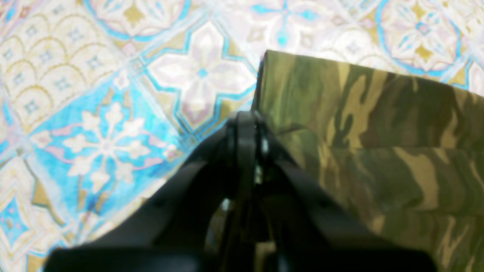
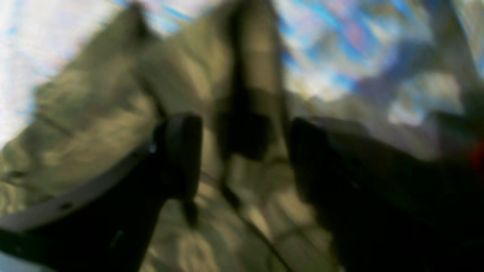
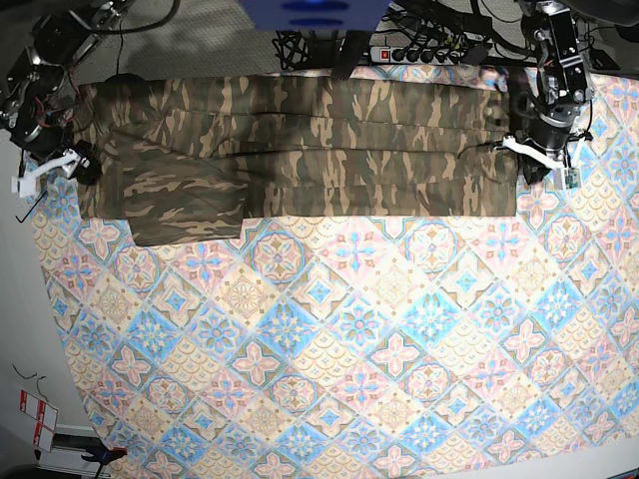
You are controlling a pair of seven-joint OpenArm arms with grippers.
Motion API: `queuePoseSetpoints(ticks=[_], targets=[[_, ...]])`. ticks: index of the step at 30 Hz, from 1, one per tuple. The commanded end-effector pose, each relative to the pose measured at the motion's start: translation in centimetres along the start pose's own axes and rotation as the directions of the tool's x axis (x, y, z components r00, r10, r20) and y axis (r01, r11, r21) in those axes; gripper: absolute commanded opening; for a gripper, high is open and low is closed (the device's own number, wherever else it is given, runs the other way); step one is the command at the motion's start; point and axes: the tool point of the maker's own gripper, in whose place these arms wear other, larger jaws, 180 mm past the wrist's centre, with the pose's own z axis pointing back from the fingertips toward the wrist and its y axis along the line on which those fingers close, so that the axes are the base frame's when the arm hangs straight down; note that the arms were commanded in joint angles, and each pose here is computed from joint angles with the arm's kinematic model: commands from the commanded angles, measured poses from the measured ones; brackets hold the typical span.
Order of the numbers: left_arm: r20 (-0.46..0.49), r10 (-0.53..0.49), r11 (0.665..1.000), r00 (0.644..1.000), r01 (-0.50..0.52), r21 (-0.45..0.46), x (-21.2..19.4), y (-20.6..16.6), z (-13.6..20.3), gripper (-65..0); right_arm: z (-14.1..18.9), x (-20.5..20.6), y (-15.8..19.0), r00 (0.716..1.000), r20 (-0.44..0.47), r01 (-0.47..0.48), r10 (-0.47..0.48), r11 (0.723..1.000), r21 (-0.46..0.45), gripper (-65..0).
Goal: Fold the T-shirt properly
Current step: 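Release the strip end with the right gripper and lift it away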
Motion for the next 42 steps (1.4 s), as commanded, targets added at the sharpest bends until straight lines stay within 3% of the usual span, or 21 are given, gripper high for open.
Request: queuePoseSetpoints(ticks=[1,10,19,23,26,31,42], targets=[[0.034,-0.007,1.000,0.999,0.007,0.002,1.0,0.3,0.1,-65.0,0.5,2.3,0.2,0.998,0.059,-0.028,0.027,1.000,0.011,-29.0],[0.028,-0.004,1.000,1.000,0.004,0.003,0.8,0.4,0.1,-65.0,-0.3,1.7,1.2,0.998,0.021,-0.064,0.063,0.997,0.032,-35.0],[0.027,-0.004,1.000,1.000,0.004,0.003,0.7,0.4,0.1,-65.0,-1.0,0.9,2.1,0.998,0.000,-0.068,0.068,0.996,0.053,-37.1],[0.025,-0.004,1.000,1.000,0.004,0.003,0.6,0.4,0.1,-65.0,-1.5,1.4,2.3,0.996,-0.009,-0.092,0.093,0.995,0.039,-52.8],[0.025,-0.001,1.000,1.000,0.001,0.003,0.6,0.4,0.1,-65.0,-2.4,0.8,1.8,0.993,-0.063,-0.099,0.100,0.995,0.012,-65.0],[0.016,0.005,1.000,1.000,-0.006,0.006,0.2,0.5,0.0,-65.0,-3.2,0.5,2.0,0.994,-0.081,-0.074,0.076,0.997,0.025,-65.0],[-0.003,0.017,1.000,1.000,-0.017,0.017,-0.7,1.1,-0.2,-65.0,-4.5,2.0,4.1,0.990,-0.065,-0.122,0.126,0.990,0.065,-65.0]])
